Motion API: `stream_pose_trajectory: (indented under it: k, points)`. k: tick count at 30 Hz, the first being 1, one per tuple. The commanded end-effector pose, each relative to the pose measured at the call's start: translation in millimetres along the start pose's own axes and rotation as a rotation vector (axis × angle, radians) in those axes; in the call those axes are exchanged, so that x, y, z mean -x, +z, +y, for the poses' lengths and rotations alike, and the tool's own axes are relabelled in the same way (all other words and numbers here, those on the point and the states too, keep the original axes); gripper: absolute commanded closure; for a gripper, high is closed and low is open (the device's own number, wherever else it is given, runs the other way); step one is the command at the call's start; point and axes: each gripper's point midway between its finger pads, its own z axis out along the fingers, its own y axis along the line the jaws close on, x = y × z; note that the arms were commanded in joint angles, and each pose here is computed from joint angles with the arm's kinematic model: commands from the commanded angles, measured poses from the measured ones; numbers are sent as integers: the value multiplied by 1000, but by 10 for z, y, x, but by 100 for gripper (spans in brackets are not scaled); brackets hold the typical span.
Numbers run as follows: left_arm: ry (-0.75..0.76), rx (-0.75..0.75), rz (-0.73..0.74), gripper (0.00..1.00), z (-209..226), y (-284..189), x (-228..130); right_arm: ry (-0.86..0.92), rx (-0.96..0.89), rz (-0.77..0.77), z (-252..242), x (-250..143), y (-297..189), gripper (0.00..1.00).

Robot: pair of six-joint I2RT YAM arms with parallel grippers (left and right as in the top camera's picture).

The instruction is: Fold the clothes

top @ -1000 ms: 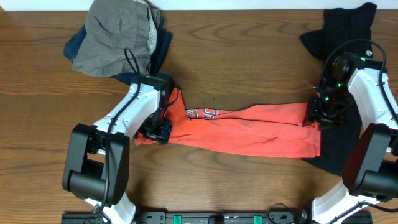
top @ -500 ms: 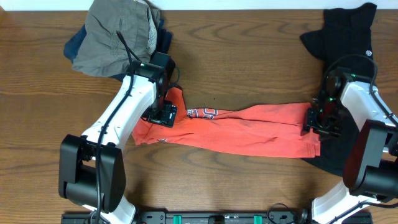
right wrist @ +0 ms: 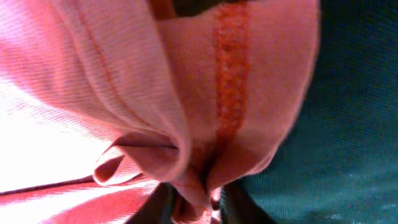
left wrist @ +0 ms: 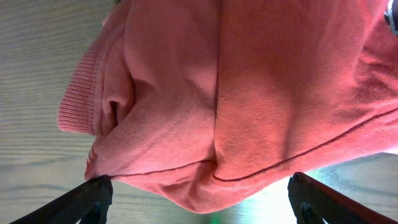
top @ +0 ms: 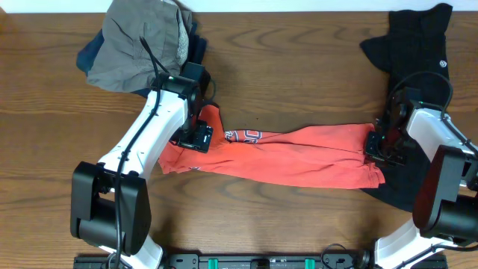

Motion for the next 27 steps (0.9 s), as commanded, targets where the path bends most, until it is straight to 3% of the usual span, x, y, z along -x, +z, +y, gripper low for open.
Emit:
stream_pose_trajectory:
  k: [1,3,10,11,15,21,27]
  points:
    - [-14,9,-28,8,42,-71,48,14,-50,-11,-94,45,26,92]
    - [-14,9,-28,9,42,-70,47,13,-26,-28,-45,92,-48,99]
    - [-15,9,-32,8,42,-71,57,18,5,-180,-56,310,-602,99]
    - [-15,9,-33,4,42,-73,60,-1,26,-212,-32,344,-726,99]
    - [-18,6,-52,2,44,-127,112,-46,86,-278,51,368,-1072,99]
    - [-30,-3,-131,2,63,-402,296,-144,147,-282,206,327,-1385,99]
    - [-41,-11,-202,2,79,-615,443,-288,195,-265,707,208,-1404,99]
